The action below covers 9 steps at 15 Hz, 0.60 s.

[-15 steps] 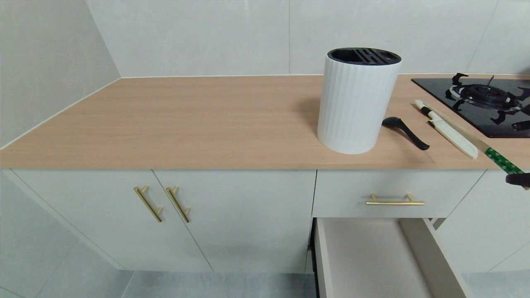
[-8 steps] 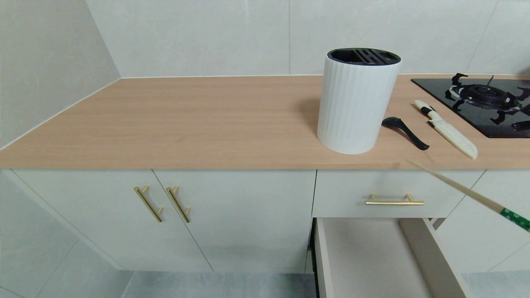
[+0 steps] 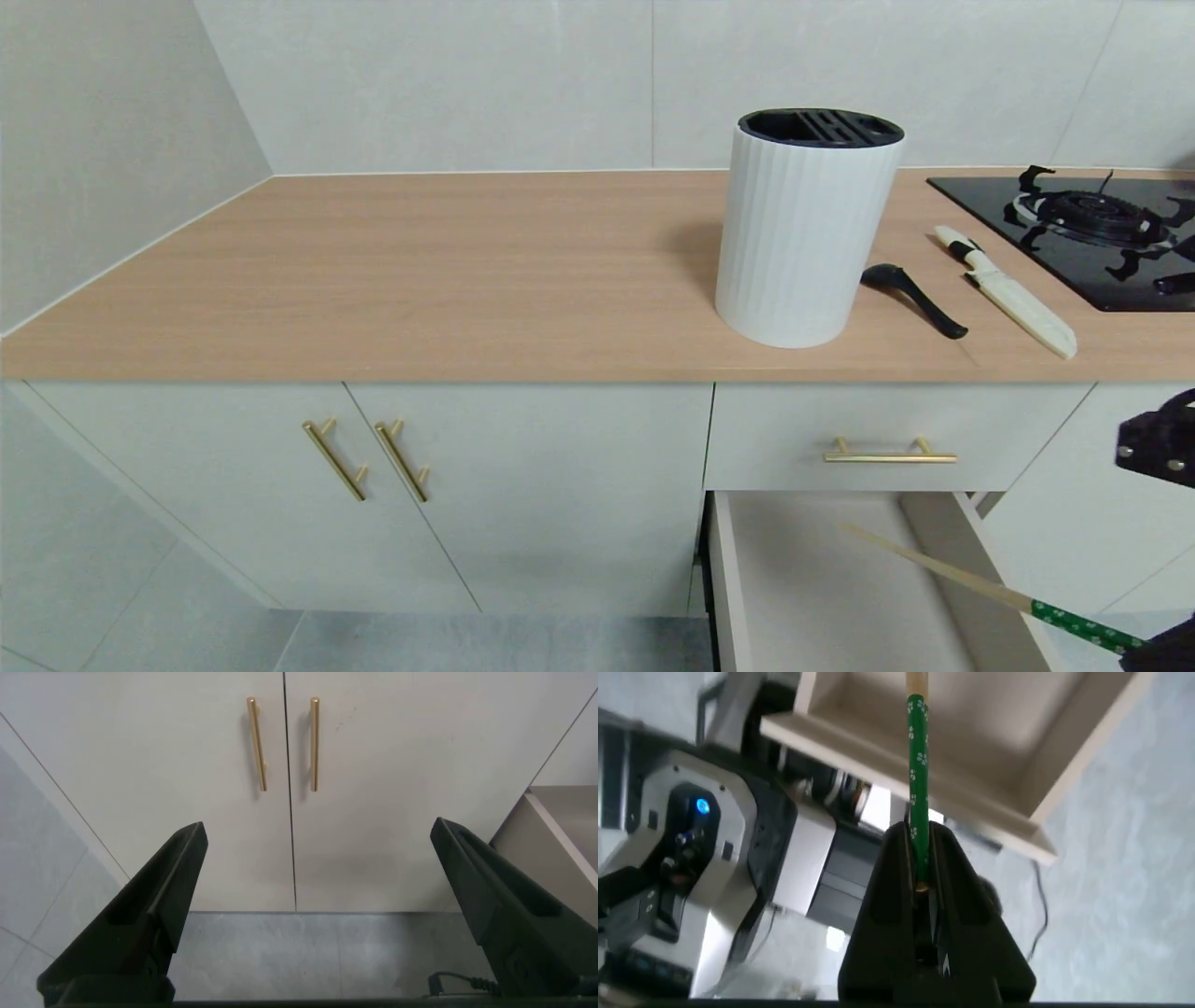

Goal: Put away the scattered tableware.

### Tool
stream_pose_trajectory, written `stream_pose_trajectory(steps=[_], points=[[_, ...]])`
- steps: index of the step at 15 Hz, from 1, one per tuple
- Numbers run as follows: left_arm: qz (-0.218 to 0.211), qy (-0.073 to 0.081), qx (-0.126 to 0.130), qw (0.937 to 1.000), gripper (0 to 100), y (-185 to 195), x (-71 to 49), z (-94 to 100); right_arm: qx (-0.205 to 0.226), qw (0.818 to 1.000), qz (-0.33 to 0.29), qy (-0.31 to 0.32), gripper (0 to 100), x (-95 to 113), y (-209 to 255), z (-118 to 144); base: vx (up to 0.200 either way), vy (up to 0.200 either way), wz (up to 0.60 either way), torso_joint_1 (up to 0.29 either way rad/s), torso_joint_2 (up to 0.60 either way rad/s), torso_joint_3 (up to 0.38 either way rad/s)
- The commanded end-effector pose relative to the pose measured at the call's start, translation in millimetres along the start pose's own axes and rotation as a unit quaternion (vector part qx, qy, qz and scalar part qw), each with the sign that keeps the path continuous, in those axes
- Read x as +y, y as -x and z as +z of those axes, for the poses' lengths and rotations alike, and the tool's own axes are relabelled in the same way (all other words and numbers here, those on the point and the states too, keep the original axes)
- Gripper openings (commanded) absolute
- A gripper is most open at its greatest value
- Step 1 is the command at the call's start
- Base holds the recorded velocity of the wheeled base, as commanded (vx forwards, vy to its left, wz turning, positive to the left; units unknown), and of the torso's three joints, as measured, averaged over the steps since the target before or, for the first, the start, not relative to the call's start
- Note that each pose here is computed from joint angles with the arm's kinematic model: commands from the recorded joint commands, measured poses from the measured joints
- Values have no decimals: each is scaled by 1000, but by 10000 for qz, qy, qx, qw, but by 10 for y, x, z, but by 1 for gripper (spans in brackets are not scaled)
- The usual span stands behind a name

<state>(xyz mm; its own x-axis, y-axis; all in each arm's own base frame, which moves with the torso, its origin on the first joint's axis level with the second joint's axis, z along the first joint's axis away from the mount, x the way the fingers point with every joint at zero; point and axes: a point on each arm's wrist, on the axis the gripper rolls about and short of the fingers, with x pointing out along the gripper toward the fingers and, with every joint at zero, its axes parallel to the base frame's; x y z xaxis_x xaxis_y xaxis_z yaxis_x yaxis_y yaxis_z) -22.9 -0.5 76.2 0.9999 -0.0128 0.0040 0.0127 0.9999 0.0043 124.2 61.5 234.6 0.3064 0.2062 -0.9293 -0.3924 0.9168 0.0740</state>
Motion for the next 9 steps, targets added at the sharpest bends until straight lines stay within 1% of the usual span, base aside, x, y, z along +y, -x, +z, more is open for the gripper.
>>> stream_pose_trajectory(steps=[1,2,3,4,5,7,9], points=[[2,-2,5,10000,100,-1,0,1,702,9975,-3,-41,0,10,-336,215,0,0,0,0,0,0],[2,-2,13,10000,100,-1,0,-1,916,9957,-24,-115,0,12,-451,281,0,0,0,0,0,0],[2,-2,5,10000,100,-1,0,1,1022,9946,-36,-151,0,11,-502,302,0,0,0,0,0,0],[2,-2,5,10000,100,-1,0,1,1317,9910,-69,-212,0,6,-650,369,0,0,0,0,0,0],[2,-2,5,10000,100,-1,0,1,1400,9898,-78,-232,0,8,-710,398,0,0,0,0,0,0],[2,-2,5,10000,100,-1,0,1,1362,9903,-80,-268,0,7,-774,426,0,0,0,0,0,0],[2,-2,5,10000,100,-1,0,1,1249,9918,-76,-269,0,7,-803,405,0,0,0,-80,195,115]])
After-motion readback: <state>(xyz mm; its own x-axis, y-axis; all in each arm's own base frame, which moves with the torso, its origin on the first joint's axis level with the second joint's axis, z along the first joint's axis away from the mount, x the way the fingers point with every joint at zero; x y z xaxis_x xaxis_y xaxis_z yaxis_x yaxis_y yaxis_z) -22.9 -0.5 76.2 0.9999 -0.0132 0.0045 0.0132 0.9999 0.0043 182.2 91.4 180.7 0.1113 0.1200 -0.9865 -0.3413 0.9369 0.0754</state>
